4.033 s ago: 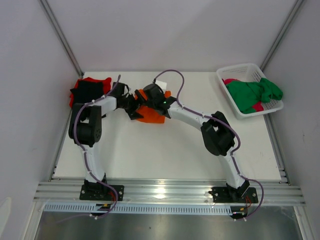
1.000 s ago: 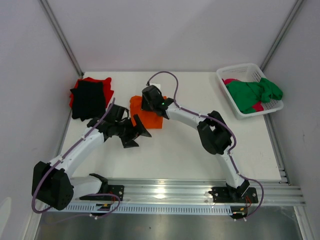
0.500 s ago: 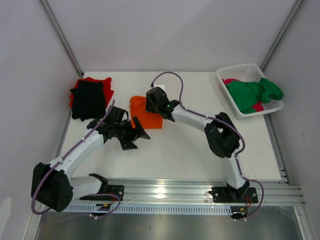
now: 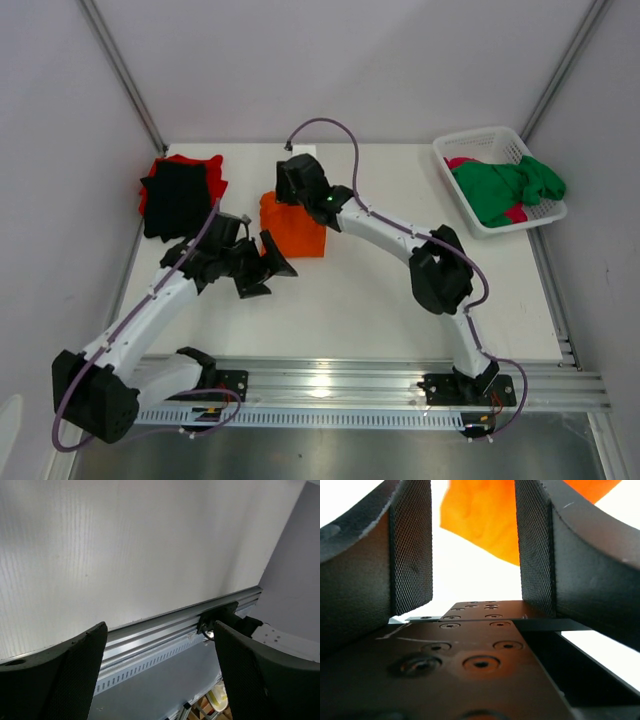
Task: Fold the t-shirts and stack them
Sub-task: Smooth out wrinkles on the folded tshirt
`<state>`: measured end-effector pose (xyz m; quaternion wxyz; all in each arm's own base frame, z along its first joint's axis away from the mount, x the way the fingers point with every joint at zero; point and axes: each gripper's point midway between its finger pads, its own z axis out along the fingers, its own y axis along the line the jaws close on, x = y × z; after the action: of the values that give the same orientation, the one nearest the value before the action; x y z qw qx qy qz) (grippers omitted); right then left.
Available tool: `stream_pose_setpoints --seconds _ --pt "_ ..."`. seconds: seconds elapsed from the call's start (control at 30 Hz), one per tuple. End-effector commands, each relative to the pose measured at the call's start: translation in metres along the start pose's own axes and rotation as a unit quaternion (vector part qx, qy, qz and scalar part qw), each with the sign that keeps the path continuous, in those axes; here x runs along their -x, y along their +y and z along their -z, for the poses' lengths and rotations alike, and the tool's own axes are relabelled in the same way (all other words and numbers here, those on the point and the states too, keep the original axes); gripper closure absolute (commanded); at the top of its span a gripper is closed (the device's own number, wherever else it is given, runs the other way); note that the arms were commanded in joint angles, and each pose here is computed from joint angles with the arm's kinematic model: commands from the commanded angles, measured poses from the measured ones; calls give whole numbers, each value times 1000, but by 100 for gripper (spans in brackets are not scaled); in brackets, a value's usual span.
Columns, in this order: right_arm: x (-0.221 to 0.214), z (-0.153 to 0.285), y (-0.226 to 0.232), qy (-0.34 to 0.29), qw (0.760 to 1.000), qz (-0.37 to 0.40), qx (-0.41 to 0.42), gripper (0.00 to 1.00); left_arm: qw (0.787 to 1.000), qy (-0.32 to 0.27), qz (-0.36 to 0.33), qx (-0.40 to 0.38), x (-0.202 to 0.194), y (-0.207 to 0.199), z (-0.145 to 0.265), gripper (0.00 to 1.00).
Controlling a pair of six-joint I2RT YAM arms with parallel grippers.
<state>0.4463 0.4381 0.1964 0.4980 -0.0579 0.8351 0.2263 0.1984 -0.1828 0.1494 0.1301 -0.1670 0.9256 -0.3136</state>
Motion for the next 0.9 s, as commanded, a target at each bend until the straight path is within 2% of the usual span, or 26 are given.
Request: stream_pose_setpoints --seconds 0.0,0.1,0.17,0.2,0.27,0.33,0.4,0.63,0.73,0.87 --pt "-42 -26 -27 53 998 14 -31 46 994 -38 -55 -91 6 -45 38 11" --pt "-51 -33 -34 64 997 11 -34 46 963 -112 -129 -208 8 -93 96 8" --pt "-55 -36 -39 69 997 11 -37 46 936 -170 -172 -257 6 -112 138 1" --pt "-55 -37 -41 70 997 10 -38 46 914 -218 -194 -282 12 -129 172 0" --pt "-60 -39 -45 77 996 10 -39 46 885 -274 -229 -299 13 -142 212 1" --pt "-63 -39 -47 81 996 10 -40 46 874 -309 -235 -293 19 -146 231 0" --pt "-67 -41 -48 88 995 8 -36 47 868 -319 -246 -291 20 -148 237 0" --pt "-81 -42 -49 108 994 4 -30 47 883 -281 -217 -307 9 -138 214 0" --pt "-90 -39 -50 119 993 1 -27 47 871 -283 -225 -332 2 -141 219 0" --pt "-107 -36 -53 144 989 -2 -26 47 834 -298 -259 -386 -13 -155 247 1"
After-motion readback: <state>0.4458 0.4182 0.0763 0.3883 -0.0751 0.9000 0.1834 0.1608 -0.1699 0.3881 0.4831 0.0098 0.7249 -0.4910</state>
